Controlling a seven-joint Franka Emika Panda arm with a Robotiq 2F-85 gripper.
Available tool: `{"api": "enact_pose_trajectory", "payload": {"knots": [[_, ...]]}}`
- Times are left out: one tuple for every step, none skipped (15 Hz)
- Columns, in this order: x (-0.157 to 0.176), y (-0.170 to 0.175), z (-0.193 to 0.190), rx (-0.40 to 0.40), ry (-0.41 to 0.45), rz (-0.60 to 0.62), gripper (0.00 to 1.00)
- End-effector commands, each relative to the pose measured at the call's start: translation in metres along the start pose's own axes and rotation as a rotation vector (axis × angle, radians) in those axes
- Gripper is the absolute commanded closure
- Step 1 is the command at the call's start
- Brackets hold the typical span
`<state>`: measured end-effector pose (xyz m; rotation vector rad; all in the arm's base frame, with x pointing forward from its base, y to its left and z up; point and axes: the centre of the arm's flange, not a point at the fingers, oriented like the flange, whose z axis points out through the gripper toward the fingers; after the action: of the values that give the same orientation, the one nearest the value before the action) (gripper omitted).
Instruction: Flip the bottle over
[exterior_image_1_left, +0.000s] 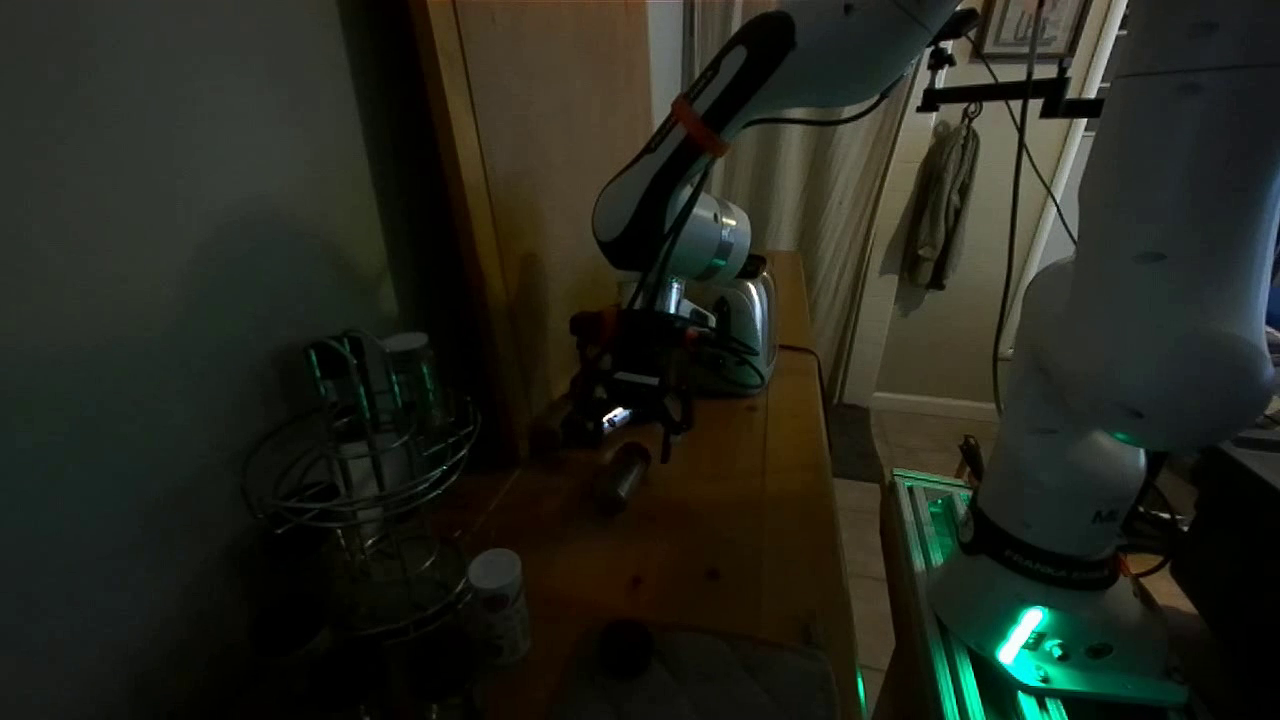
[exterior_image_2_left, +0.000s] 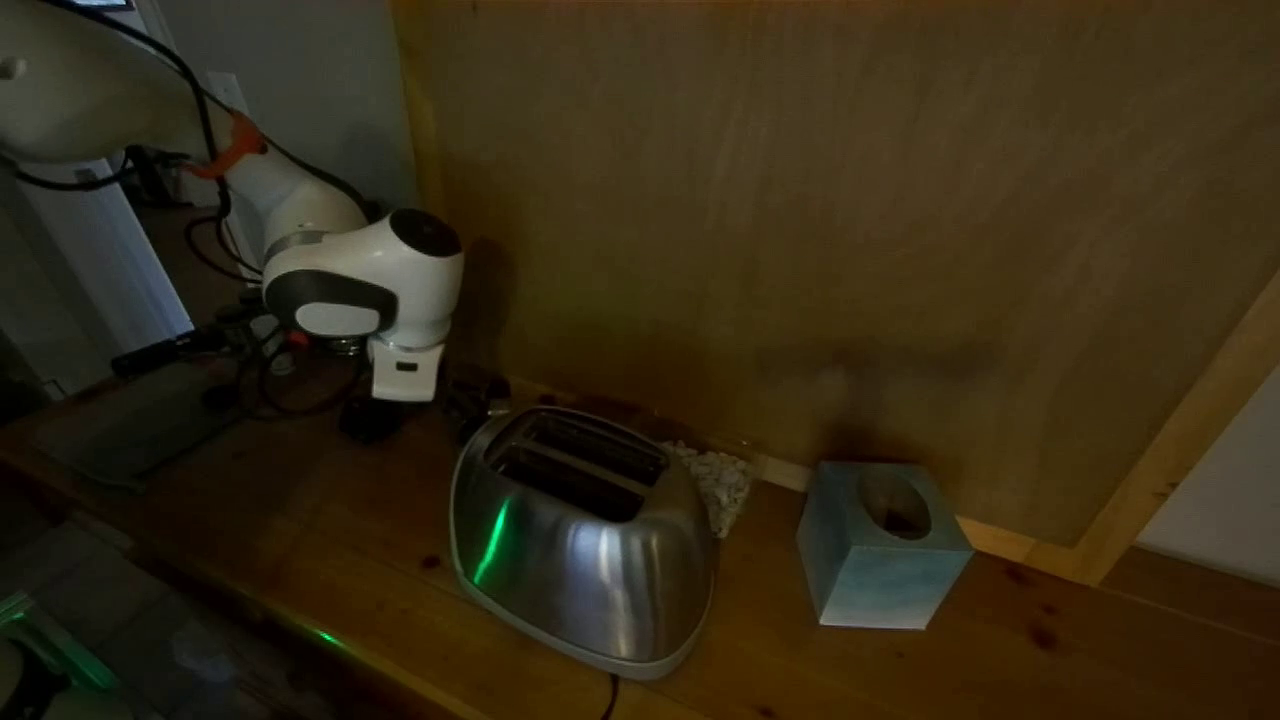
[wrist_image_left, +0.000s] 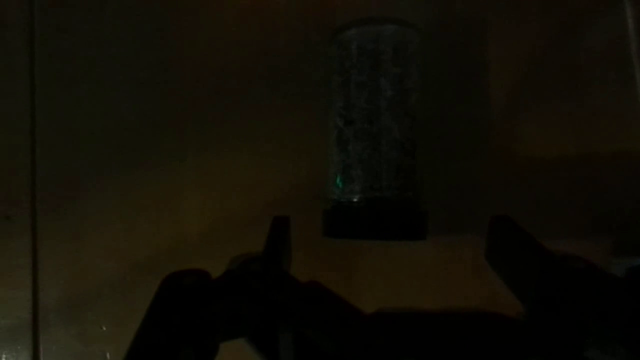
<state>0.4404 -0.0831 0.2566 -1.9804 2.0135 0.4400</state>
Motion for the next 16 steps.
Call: {"api": "enact_pose_trajectory", "payload": {"knots": [[0.008,-0.004,0.007,-0.002,-0.052,0.011,0.0],[0.008,-0.005,0.009,-0.004,-0.06,0.018,0.0],[0.01,-0.005,0.01,-0.001,-0.066,0.024,0.0],[0.011,-0.004,0.011,0.001,-0.074,0.032,0.03],[0.012,-0.004,0.011,0.002,-0.079,0.036,0.1],[0.012,-0.003,0.012,0.003,-0.077,0.044,0.27],[0.013,-0.003,0.012,0.004,-0.078,0.05,0.32],[0.014,-0.003,0.012,0.004,-0.078,0.054,0.4],[0.015,-0.003,0.01,0.009,-0.079,0.058,0.47],[0.014,-0.003,0.009,0.013,-0.08,0.059,0.36],[0.015,-0.004,0.007,0.015,-0.079,0.061,0.12],[0.015,-0.003,0.007,0.016,-0.08,0.062,0.1],[0.016,-0.002,0.006,0.016,-0.081,0.063,0.07],[0.017,-0.002,0.005,0.016,-0.081,0.065,0.23],[0.017,-0.001,0.005,0.016,-0.081,0.067,0.46],[0.018,-0.001,0.004,0.017,-0.08,0.07,0.47]]}}
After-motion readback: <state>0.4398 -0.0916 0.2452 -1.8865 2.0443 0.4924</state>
